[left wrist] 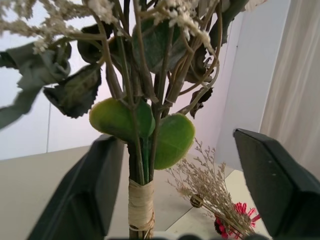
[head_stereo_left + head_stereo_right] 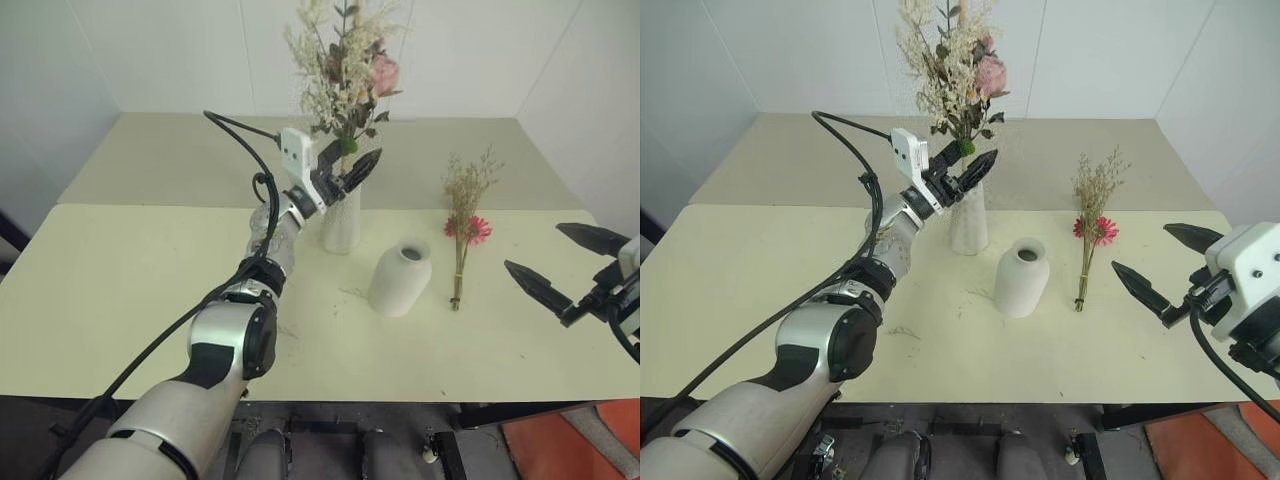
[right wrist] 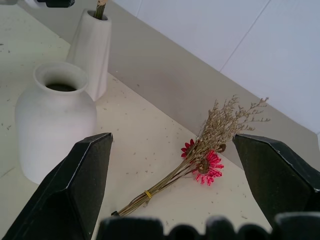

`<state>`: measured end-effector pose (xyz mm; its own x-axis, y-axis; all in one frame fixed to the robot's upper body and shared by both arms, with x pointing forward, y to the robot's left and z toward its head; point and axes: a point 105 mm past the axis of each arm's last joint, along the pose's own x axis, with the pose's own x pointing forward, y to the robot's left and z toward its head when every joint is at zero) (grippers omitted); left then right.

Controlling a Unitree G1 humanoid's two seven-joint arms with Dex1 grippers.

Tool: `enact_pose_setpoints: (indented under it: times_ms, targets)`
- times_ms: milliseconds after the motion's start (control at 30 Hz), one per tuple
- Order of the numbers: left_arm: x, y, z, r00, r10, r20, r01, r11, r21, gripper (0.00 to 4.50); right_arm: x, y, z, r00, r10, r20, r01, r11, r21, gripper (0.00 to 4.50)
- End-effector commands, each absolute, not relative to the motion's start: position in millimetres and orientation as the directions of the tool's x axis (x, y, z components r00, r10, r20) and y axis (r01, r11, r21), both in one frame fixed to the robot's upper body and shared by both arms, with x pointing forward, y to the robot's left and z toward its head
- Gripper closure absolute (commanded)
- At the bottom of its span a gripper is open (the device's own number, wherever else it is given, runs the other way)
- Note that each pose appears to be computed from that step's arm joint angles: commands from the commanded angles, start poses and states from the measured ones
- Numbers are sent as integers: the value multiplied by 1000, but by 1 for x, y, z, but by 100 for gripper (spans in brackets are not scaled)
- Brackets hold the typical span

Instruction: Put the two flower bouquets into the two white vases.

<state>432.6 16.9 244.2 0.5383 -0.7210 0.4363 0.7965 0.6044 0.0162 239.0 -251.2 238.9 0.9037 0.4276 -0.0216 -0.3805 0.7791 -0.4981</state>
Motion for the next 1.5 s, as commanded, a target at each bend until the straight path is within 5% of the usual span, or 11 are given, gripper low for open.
enact_pose_setpoints:
  times_ms: [33,400,700,800,1000,1433,1500]
  targets:
    - [431,21,251,525,-736,428,782,616,100,3,237,-254,249,911,411,13,-341,773,-535,0]
    - [433,65,241,557,-758,340,750,635,186,3,246,-254,245,917,399,-10,-344,776,-528,0]
    - [383,165,248,567,-778,271,746,624,232,3,303,-257,210,949,270,-159,-308,902,-302,0]
    - [339,164,240,439,-897,58,816,425,391,3,330,-261,192,925,192,-328,-280,927,-248,0]
    - [307,146,236,336,-922,-194,833,194,519,3,372,-256,180,858,191,-476,-268,958,-99,0]
    - [303,116,249,328,-931,-161,788,176,590,3,415,-258,155,785,141,-603,-191,981,-20,0]
    - [303,114,247,328,-932,-156,790,181,585,0,419,-254,155,781,154,-605,-204,979,-14,38]
